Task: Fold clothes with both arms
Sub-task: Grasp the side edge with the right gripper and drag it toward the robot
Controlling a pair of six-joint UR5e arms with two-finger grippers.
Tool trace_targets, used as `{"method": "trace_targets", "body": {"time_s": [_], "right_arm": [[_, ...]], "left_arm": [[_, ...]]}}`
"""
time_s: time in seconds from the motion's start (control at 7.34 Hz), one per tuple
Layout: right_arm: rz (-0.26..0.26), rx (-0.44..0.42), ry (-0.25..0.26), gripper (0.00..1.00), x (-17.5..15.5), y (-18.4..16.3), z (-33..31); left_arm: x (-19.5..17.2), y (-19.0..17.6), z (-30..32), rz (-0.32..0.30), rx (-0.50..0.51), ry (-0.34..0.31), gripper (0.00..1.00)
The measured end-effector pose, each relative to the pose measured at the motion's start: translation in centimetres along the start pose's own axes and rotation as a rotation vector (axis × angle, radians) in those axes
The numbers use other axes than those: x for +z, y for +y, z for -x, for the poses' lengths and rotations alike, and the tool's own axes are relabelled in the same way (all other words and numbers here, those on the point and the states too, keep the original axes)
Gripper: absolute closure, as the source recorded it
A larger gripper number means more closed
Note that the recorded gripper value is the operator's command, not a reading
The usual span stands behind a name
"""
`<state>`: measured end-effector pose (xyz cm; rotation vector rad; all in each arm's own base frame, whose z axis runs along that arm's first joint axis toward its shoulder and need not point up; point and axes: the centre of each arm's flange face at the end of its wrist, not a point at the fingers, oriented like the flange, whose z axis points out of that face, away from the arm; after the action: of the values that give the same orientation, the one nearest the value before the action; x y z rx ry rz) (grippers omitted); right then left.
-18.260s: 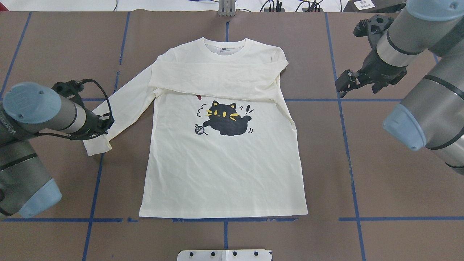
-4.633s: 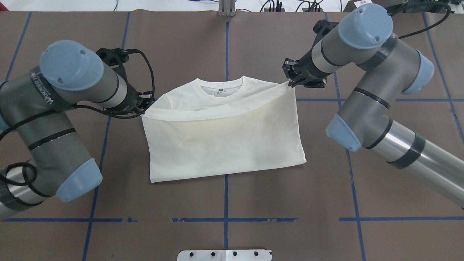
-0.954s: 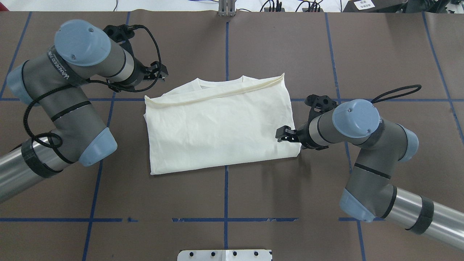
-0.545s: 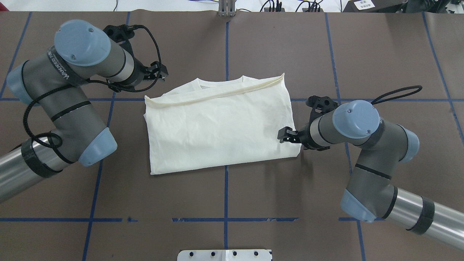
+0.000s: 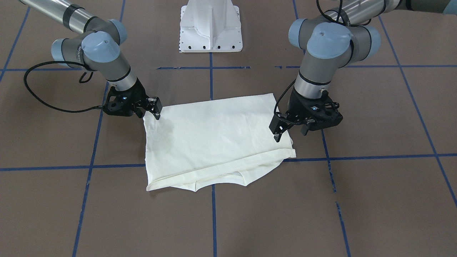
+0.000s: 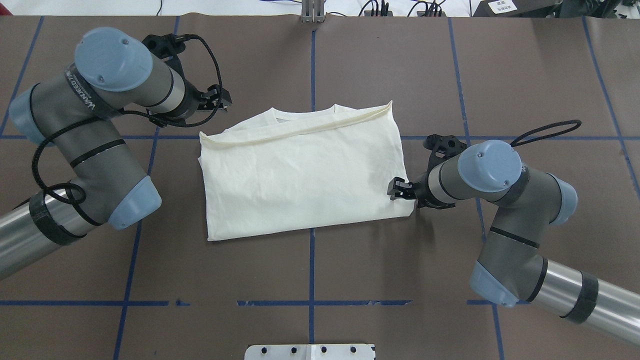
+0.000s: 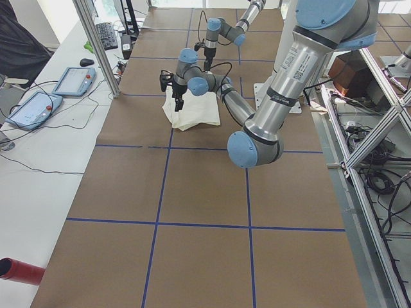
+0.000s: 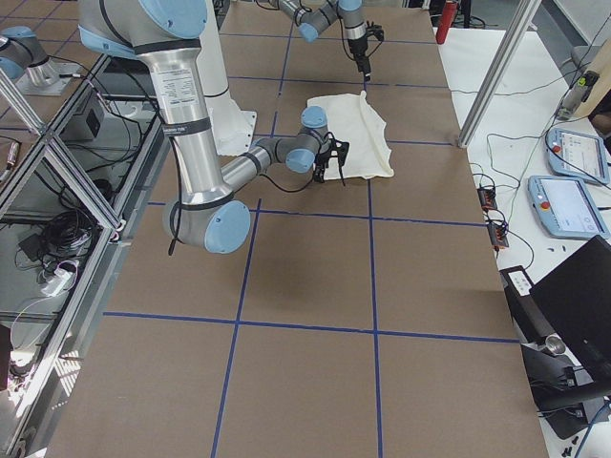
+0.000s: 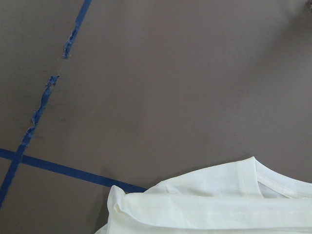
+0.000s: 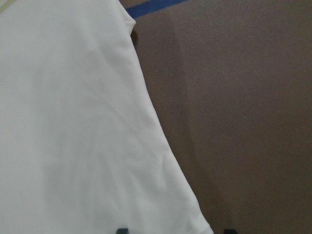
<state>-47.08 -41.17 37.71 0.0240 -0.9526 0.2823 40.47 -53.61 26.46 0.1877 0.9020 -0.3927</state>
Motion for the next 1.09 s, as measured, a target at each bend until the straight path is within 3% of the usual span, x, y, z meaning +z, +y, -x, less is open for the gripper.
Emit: {"method": "trace_targets", "body": {"time_s": [0.14, 0.68, 1.09], "right_arm": [[0.001, 0.002, 0.006, 1.0, 0.0, 0.0, 0.1], [0.0, 0.004, 0.007, 1.0, -1.1, 0.2, -0.5], [0.043, -0.041, 0.006, 1.0, -4.8, 5.9, -5.1]], "left_arm": [[0.0, 0.0, 0.0, 0.0, 0.0, 0.0, 0.0], [0.0, 0.0, 0.0, 0.0, 0.0, -0.001, 0.0], [0.1, 0.0, 0.1, -0.001, -0.001, -0.003, 0.0]]}}
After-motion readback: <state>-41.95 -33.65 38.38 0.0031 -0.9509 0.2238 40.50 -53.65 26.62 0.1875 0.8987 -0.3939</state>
